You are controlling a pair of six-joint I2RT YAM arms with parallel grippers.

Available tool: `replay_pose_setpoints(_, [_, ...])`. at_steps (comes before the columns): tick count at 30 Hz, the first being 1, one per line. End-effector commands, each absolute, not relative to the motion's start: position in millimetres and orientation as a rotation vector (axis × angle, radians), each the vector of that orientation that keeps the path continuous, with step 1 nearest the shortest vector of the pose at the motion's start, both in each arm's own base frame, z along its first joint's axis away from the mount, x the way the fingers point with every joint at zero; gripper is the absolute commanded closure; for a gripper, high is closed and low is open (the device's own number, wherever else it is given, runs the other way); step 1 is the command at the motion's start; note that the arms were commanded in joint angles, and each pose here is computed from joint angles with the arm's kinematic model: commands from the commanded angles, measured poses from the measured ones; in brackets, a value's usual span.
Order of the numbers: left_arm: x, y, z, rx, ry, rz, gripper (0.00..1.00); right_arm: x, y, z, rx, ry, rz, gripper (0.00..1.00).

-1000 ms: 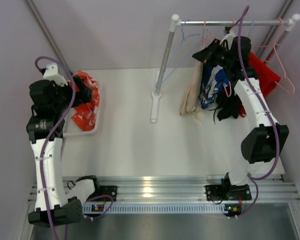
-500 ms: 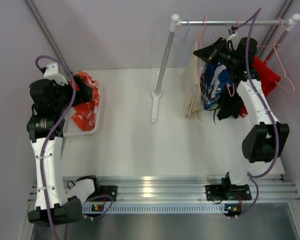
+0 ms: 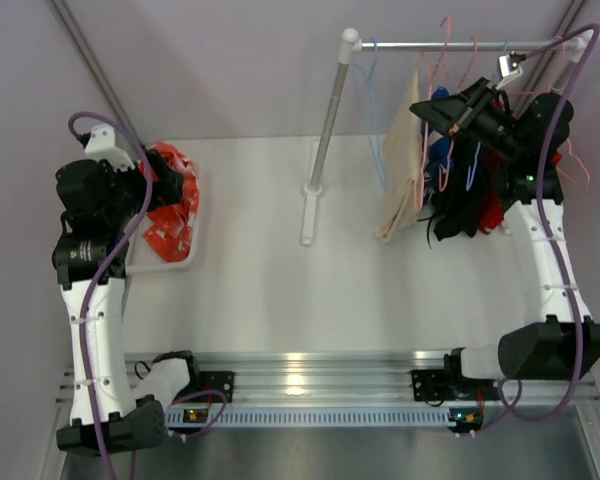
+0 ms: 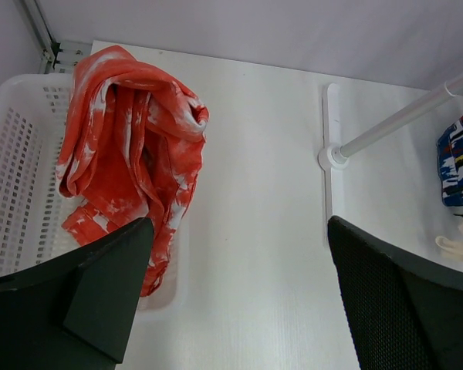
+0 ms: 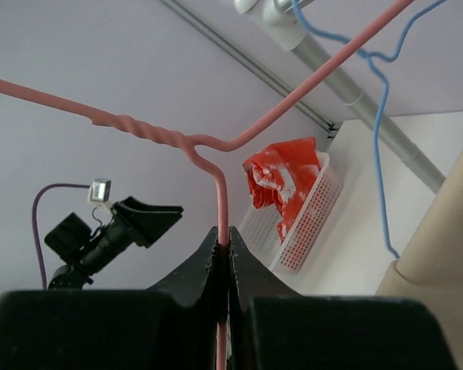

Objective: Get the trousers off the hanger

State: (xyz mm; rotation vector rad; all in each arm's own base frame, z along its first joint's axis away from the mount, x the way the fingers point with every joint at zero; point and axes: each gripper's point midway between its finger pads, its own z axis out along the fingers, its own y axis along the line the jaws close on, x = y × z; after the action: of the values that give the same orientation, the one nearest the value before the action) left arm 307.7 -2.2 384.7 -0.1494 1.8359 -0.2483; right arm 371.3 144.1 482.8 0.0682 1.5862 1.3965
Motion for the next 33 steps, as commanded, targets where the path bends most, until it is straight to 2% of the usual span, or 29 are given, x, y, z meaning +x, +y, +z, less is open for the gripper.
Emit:
replay_pose_setpoints(1, [303.4,-2.7,414.2,-0.096,1.741,-0.221,0.01,328.8,143.5,498.9,-0.021,1.539,1.4,1.0])
replay_pose_setpoints(14, [283.3,-5.1,402.7,-0.086,1.744,-0.212,0.01,199.7,148.3,440.1,-0.173,1.782,1.552,1.0])
replay_pose_setpoints(24, [268.7,-2.4,391.3,-0.081,1.757,-0.174,0.01,134.6,160.4,406.5,-0.367,1.901,1.798,1.0])
replay_pose_setpoints(33, [263.6,-0.7,374.1,-0.09,1.789,-0.161,0.01,68.7,207.5,416.7,-0.807,1.816,1.894,1.0])
